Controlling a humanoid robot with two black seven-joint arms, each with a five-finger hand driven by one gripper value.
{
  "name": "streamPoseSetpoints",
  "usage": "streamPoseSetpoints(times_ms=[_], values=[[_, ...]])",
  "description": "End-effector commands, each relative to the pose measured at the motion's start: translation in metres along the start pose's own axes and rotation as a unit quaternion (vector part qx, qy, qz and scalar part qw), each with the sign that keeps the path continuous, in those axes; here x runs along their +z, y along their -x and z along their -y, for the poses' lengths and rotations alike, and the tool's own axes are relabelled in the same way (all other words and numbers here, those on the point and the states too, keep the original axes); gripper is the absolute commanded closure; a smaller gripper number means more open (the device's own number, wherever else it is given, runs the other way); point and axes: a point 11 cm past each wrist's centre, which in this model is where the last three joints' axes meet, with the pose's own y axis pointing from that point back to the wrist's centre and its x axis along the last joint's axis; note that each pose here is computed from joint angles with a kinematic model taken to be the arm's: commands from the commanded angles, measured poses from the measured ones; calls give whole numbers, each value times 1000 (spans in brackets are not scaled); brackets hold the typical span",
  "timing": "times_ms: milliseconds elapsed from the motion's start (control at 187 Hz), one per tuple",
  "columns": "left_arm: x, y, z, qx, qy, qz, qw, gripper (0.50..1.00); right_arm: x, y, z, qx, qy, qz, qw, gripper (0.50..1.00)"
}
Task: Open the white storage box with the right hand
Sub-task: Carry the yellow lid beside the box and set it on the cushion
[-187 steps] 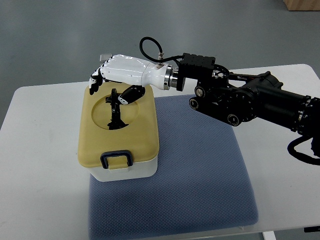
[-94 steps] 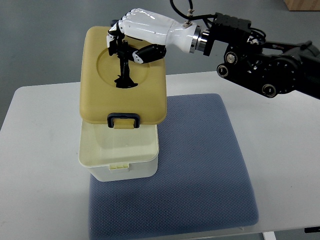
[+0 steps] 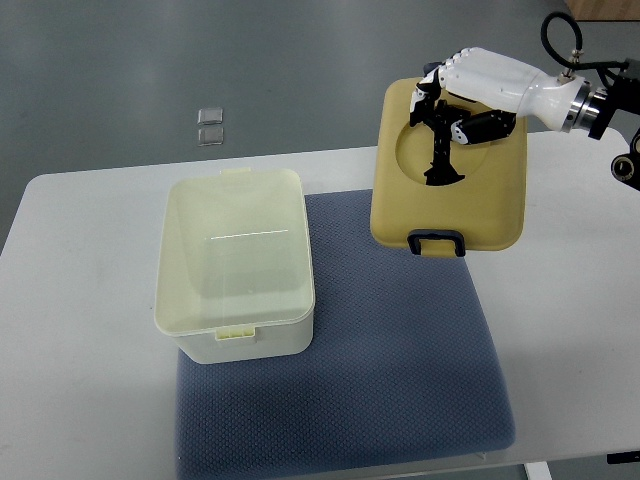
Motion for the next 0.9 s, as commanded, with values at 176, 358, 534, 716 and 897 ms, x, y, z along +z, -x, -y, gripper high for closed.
streamPoseSetpoints(times_ms=[176,358,534,716,897], values=[[0,1,0,-2,0,1,1000,500,-28,81,17,-15,-25,67,997,1000],[0,1,0,-1,0,0,1000,500,-45,98,31,-14,-44,91,995,902],[0,1,0,-2,0,1,1000,500,-45,115,22,-30,-36,104,993,570],[-1,1,0,-1,-1,0,1000,500,-22,111,-8,-64,-5,94,994,570],[0,1,0,-2,0,1,1000,500,-2,93,-49,-128,26,109,985,570]])
